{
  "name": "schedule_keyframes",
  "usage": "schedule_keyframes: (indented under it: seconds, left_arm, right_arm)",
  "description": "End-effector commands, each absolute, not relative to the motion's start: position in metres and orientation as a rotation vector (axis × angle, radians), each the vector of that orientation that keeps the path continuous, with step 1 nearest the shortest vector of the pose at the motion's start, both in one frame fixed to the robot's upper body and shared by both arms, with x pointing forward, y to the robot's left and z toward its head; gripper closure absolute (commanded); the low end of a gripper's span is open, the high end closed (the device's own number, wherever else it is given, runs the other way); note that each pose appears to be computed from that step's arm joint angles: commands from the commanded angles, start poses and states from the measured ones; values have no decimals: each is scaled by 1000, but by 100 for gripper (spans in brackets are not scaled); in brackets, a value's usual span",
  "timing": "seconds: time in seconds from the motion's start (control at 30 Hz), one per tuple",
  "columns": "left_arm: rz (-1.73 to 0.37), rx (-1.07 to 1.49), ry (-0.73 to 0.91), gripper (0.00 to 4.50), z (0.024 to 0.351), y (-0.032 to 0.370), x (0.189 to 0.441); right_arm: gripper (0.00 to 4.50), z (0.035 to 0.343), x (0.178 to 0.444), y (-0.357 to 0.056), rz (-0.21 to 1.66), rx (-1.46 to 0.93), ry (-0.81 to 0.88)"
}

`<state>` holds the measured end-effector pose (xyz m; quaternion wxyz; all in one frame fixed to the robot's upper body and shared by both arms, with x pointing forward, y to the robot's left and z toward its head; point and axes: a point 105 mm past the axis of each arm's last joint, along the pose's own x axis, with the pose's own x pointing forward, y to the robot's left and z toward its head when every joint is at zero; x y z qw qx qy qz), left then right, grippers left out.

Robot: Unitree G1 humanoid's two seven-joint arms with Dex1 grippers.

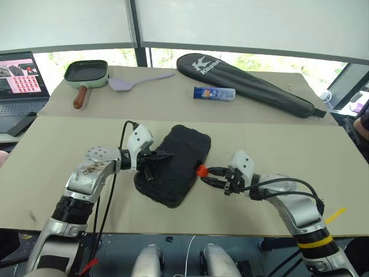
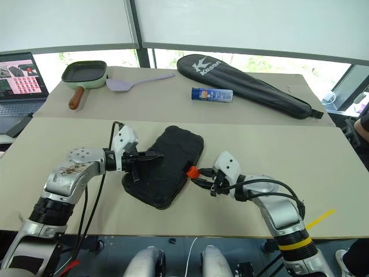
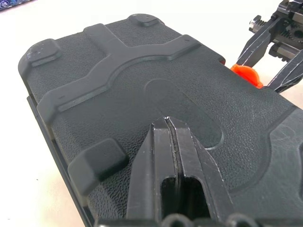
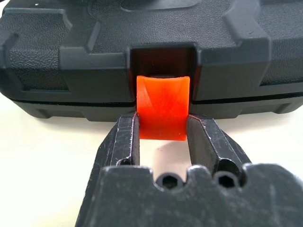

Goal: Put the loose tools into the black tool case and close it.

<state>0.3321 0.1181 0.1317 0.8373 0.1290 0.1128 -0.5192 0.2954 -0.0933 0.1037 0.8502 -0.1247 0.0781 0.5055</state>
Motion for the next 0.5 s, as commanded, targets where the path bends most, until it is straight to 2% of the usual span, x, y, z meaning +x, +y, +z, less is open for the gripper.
schedule_keyframes:
  seconds: [0.03, 0.27, 0.3, 0.33, 0.43, 0.5]
  left_arm:
    - [-1106, 260, 402, 450, 94, 120, 323]
    - [-1113, 260, 406, 450, 92, 119, 321]
    - [-1114, 259, 406, 450, 92, 119, 321]
    - [-1114, 259, 406, 450, 92, 118, 321]
    - [-1113, 259, 405, 450, 93, 119, 320]
    - [-1111, 259, 405, 450, 92, 119, 320]
  right_arm:
    - [333, 128, 299, -79, 1084, -284, 27]
    - [333, 116, 307, -73, 1042, -253, 75]
    - [233, 117, 302, -72, 1073, -243, 80]
    - [218, 117, 298, -71, 1097, -238, 82]
    - [120, 120, 299, -84, 1037, -299, 43]
    - [120, 118, 296, -95, 1021, -305, 61]
